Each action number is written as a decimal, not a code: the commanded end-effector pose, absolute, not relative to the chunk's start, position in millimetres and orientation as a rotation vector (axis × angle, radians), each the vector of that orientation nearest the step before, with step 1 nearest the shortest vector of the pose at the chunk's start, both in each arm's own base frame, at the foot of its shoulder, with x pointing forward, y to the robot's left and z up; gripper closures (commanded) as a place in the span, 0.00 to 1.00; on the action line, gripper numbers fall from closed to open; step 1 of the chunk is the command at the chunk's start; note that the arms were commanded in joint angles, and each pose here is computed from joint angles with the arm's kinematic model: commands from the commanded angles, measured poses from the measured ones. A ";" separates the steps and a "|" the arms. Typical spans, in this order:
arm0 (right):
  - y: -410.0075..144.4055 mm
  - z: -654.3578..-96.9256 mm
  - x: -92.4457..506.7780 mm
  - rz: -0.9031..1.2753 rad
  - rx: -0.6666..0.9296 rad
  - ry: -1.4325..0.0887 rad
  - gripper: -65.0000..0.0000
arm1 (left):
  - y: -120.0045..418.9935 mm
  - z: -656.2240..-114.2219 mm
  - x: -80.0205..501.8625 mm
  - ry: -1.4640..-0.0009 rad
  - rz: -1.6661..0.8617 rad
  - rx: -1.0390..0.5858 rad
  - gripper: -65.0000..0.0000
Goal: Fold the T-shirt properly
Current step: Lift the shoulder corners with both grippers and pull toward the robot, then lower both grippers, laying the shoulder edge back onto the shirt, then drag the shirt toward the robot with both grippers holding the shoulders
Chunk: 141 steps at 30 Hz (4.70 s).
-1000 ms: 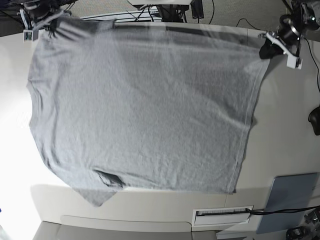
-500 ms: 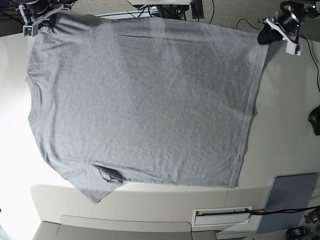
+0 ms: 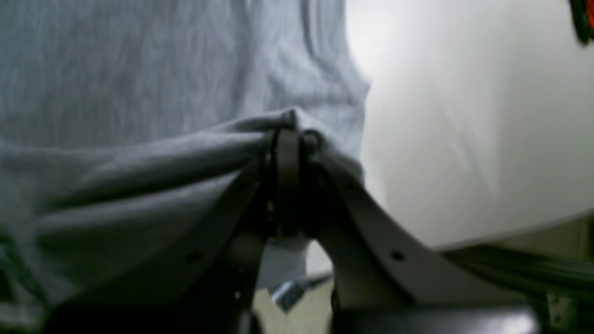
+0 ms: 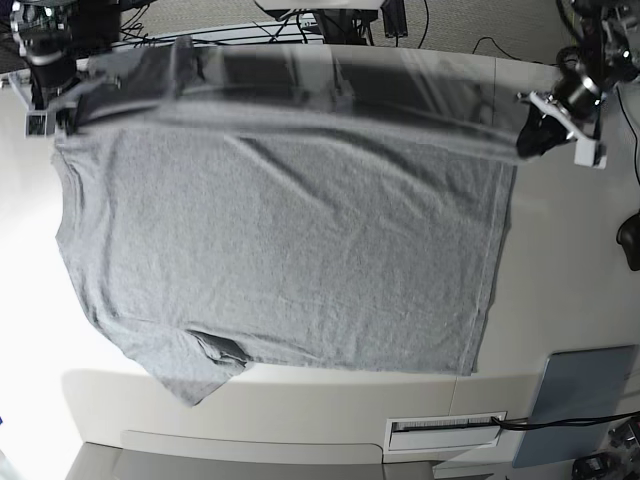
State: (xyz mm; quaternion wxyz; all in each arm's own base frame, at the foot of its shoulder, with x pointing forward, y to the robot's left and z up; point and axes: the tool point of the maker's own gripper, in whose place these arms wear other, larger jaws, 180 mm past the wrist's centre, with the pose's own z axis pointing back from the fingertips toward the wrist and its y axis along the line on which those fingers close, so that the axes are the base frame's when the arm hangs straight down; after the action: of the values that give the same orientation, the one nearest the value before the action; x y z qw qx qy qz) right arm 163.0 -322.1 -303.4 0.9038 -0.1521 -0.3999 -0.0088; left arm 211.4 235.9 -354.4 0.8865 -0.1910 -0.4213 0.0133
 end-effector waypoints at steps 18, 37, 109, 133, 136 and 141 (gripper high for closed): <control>-324.3 -290.1 236.3 0.008 -0.353 -0.971 1.00 | 224.0 -333.6 289.5 -1.020 -0.010 -0.343 1.00; -319.7 -331.0 278.8 0.045 -0.317 -0.921 1.00 | 238.4 -327.1 326.2 -1.105 0.025 -0.338 1.00; -355.0 -338.2 262.8 0.086 -0.415 -0.828 1.00 | 213.0 -393.2 292.7 -0.947 -0.069 -0.367 1.00; -375.4 -429.6 149.0 0.119 -0.342 -0.558 1.00 | 217.0 -443.5 167.2 -0.749 -0.055 -0.280 1.00; -387.3 -423.2 145.6 0.095 -0.367 -0.565 1.00 | 212.2 -419.7 178.5 -0.849 -0.079 -0.280 1.00; -388.2 -421.4 145.7 0.104 -0.358 -0.567 1.00 | 220.4 -398.5 221.7 -0.931 -0.058 -0.227 1.00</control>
State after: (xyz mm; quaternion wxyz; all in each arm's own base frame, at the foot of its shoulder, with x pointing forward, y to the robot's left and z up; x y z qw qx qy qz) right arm 162.7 -380.9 -413.8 0.9311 -0.1657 -0.3220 0.0437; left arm 214.6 218.6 -411.1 0.8978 -0.1079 -0.4264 -0.0225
